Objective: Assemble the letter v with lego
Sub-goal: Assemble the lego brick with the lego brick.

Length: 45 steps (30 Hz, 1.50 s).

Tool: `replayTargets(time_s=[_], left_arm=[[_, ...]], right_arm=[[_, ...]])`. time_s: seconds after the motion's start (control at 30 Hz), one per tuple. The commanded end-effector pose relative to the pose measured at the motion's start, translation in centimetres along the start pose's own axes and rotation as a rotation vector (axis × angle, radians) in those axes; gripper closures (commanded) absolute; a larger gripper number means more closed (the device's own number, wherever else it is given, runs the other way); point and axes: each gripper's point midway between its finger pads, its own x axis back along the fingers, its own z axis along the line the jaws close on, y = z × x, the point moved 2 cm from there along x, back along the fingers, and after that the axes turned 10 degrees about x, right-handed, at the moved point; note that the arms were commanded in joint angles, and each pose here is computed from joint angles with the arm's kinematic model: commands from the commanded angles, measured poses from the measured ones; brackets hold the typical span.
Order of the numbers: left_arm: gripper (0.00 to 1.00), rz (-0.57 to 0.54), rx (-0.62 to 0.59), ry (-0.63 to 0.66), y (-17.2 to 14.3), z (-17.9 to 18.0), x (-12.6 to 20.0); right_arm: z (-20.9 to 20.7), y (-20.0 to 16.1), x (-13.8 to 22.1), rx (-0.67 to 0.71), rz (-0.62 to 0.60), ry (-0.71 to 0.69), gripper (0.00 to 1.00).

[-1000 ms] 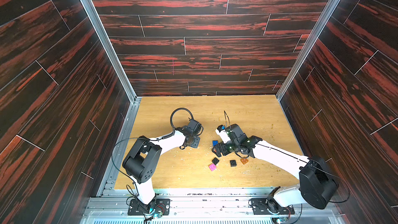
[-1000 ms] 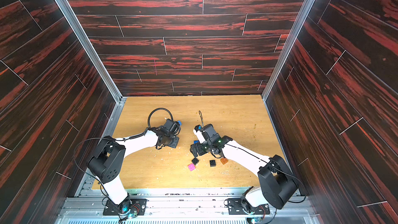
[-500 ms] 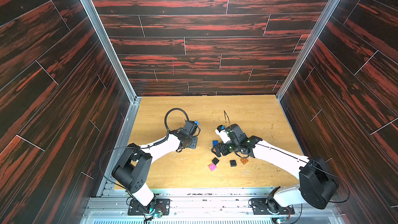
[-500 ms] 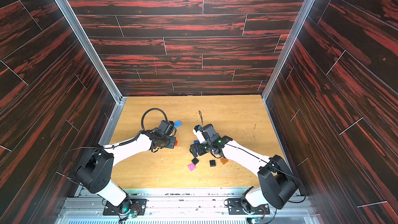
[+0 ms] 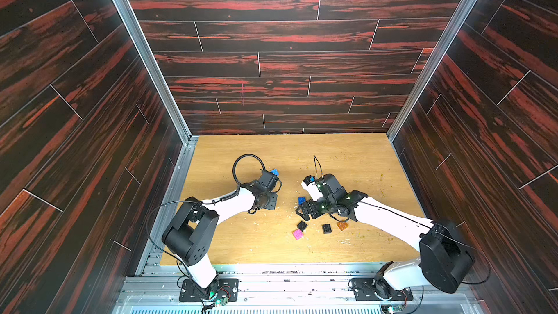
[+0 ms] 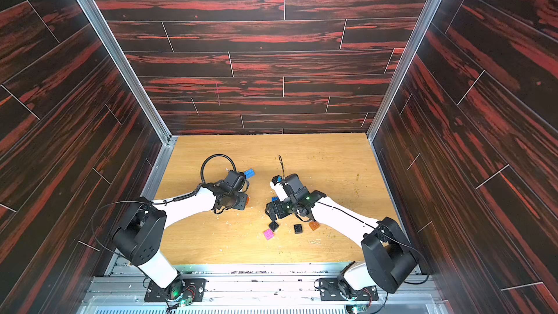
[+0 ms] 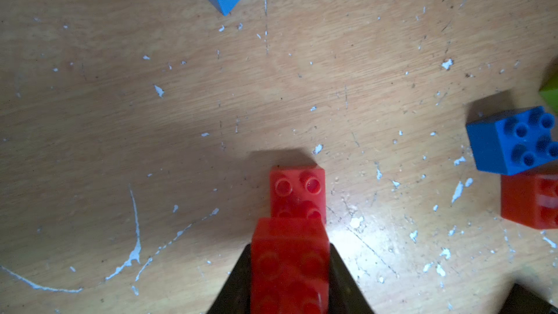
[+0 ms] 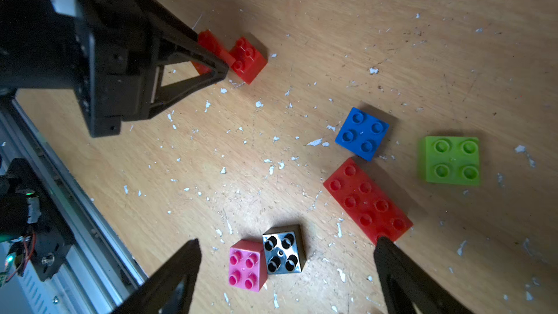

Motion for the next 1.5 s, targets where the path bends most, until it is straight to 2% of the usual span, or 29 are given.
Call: replayTargets(time_s=[0.0, 1.13, 1.47], left_arm=[[0.68, 0.010, 0.010, 0.002, -0.4, 0.1, -0.3], [0.68, 0.102, 0.026, 0.050, -3.3, 1.0, -2.0], [0.68, 0.158, -0.002, 0.125, -4.0, 1.1, -2.7]], right_arm=[[0.6, 0.6, -0.1, 0.022, -0.013, 0.025, 0.08], [0.8, 0.2, -0.3, 0.020, -0.010, 0.041, 0.07], [0.8, 0.2, -0.3, 0.018, -0.009, 0.042, 0.08]])
